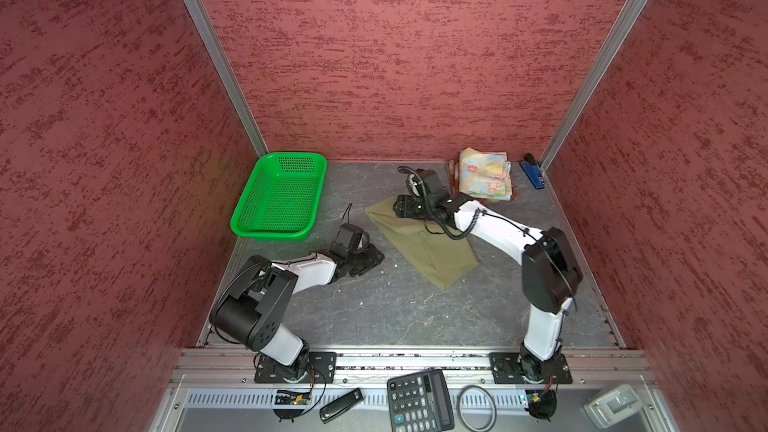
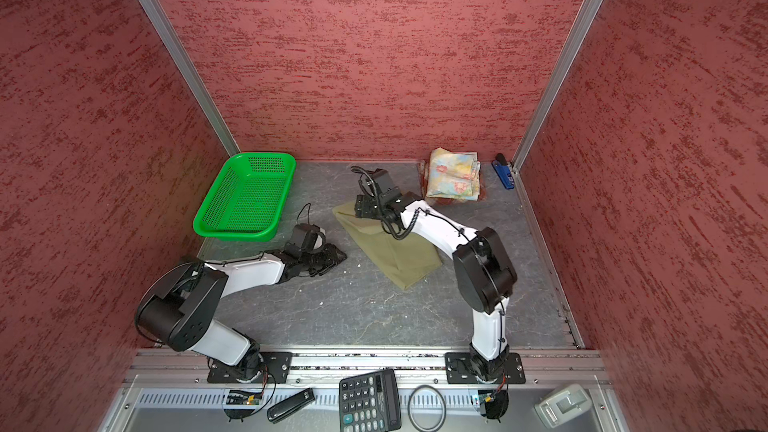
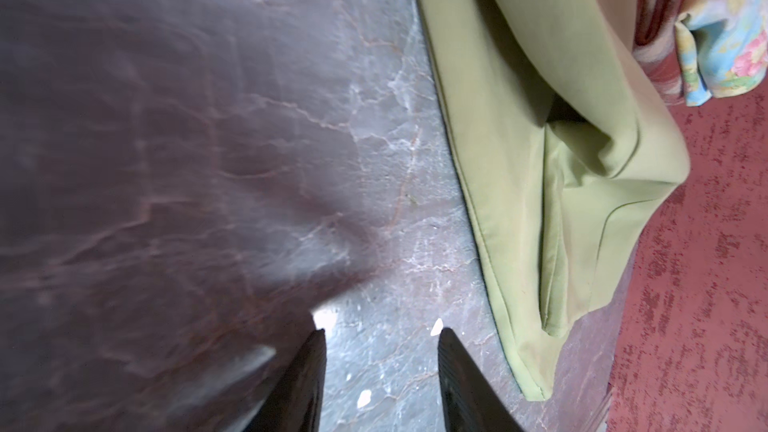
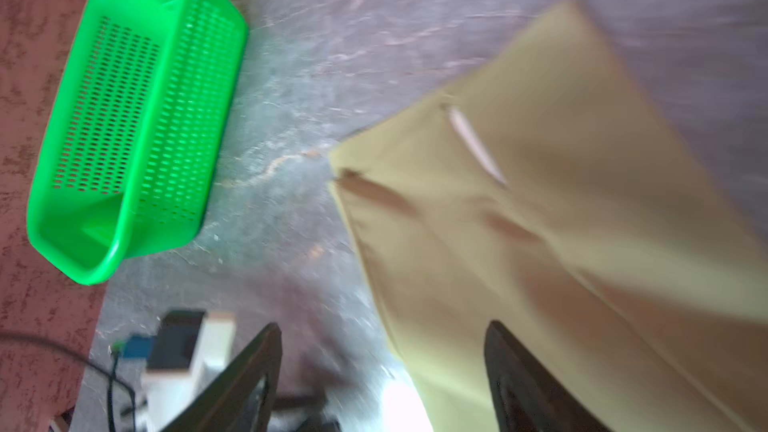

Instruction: Fold and stack the skirts

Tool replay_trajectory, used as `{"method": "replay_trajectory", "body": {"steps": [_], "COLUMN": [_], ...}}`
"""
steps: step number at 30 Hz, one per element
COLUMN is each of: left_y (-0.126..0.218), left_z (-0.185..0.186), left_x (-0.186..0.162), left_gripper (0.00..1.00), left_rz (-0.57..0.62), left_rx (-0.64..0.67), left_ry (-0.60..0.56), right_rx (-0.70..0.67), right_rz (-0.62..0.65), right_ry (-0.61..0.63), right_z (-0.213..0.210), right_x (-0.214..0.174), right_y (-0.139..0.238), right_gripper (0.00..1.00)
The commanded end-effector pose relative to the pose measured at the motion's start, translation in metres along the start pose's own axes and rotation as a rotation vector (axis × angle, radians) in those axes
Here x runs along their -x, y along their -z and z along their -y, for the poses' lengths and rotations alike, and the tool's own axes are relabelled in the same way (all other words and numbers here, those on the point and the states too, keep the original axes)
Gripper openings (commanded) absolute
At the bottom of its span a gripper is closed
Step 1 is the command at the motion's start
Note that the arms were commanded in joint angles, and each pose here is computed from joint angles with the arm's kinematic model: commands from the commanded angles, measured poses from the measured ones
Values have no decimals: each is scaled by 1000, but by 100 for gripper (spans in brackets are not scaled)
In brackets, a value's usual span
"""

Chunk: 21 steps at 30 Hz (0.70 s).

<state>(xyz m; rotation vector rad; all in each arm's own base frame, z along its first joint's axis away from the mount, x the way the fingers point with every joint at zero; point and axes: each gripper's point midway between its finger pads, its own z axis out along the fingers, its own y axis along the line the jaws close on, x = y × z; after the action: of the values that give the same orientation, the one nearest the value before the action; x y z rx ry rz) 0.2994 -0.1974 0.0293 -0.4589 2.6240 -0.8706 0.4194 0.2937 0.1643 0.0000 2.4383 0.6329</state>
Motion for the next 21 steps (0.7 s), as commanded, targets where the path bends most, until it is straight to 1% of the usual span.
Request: {"method": "replay_trajectory", "body": {"steps": [1, 4, 9, 13, 15, 18, 21], "left_y": [3, 7, 25, 32, 27, 6, -28], "left_z": [-41, -22, 24, 62, 79, 102, 102], "left_x": [-14, 7, 59, 98, 115, 132, 146], "left_gripper": [50, 51, 51, 51, 52, 52, 52], "left_rz": [-51, -19, 83, 156, 151, 115, 68], "left_rx": [172, 137, 62, 20, -1, -20, 18], "left_ry": [13, -26, -104, -191, -233, -305, -345], "right_rx": [-101, -143, -228, -275, -292, -308, -318], "right_rz": [53, 30, -29, -74, -87, -85, -99], "right_ry": [-59, -106, -194, -238, -243, -221, -192], "right_z": [45, 71, 108, 131, 138, 142, 144], "right_x": [1, -24, -72, -104, -114, -115, -114], "right_y": [29, 43, 58, 59, 57, 55, 46], "right_gripper": [78, 78, 78, 77, 77, 77, 77]}}
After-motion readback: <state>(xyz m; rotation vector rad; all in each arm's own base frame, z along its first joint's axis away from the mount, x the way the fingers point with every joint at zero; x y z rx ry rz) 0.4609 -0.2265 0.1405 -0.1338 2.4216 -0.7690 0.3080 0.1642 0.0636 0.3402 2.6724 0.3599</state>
